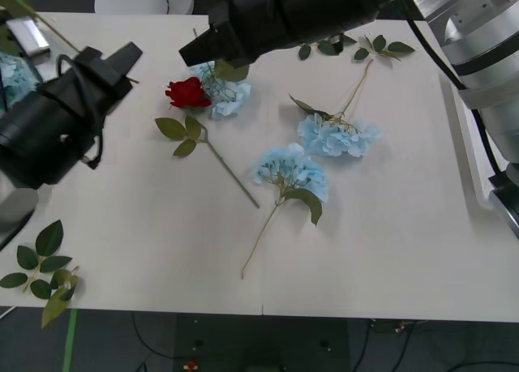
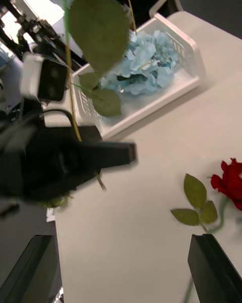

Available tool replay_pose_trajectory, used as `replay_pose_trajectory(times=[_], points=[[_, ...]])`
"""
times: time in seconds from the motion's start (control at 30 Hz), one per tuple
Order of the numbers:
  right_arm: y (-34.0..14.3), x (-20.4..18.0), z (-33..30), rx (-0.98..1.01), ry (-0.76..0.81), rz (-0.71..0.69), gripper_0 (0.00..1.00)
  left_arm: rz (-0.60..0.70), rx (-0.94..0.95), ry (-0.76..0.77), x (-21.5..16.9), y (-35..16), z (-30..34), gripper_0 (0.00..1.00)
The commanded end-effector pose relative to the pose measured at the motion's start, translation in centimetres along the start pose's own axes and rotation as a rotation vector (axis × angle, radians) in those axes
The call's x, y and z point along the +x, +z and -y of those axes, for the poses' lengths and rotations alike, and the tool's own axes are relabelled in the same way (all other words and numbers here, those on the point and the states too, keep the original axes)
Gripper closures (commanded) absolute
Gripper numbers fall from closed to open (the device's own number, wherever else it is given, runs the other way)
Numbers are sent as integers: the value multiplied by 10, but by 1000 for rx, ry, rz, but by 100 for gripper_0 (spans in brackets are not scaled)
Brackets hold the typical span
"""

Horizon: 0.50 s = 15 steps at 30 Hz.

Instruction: Place the red flowers into the right box and the blue flowers into the left box. If a person shows an open palm, hand one flower to the person first, then continue sorting.

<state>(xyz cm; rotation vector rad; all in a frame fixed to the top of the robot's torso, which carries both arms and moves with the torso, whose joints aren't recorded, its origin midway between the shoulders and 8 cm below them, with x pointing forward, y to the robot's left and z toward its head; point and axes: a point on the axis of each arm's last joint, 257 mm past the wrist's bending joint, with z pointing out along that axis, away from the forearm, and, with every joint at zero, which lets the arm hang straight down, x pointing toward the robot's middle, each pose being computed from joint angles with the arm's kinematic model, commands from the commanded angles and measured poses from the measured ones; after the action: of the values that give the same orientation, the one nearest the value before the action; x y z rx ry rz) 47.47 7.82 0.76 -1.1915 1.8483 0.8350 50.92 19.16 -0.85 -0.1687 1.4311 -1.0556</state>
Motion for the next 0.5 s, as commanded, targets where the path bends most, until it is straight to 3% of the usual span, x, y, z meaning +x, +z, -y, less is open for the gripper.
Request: replay_pose_trajectory(times=[0.03, 0.37, 0.5], points=[[-43, -14, 28, 103, -69, -19, 23, -6, -98, 109, -55, -35, -33, 100], [-68, -6, 90, 261, 256, 15, 24, -66, -370, 176, -140, -101, -151, 100], [-71, -7, 111, 330, 471, 73, 24, -87, -510, 216, -188, -139, -201, 100]])
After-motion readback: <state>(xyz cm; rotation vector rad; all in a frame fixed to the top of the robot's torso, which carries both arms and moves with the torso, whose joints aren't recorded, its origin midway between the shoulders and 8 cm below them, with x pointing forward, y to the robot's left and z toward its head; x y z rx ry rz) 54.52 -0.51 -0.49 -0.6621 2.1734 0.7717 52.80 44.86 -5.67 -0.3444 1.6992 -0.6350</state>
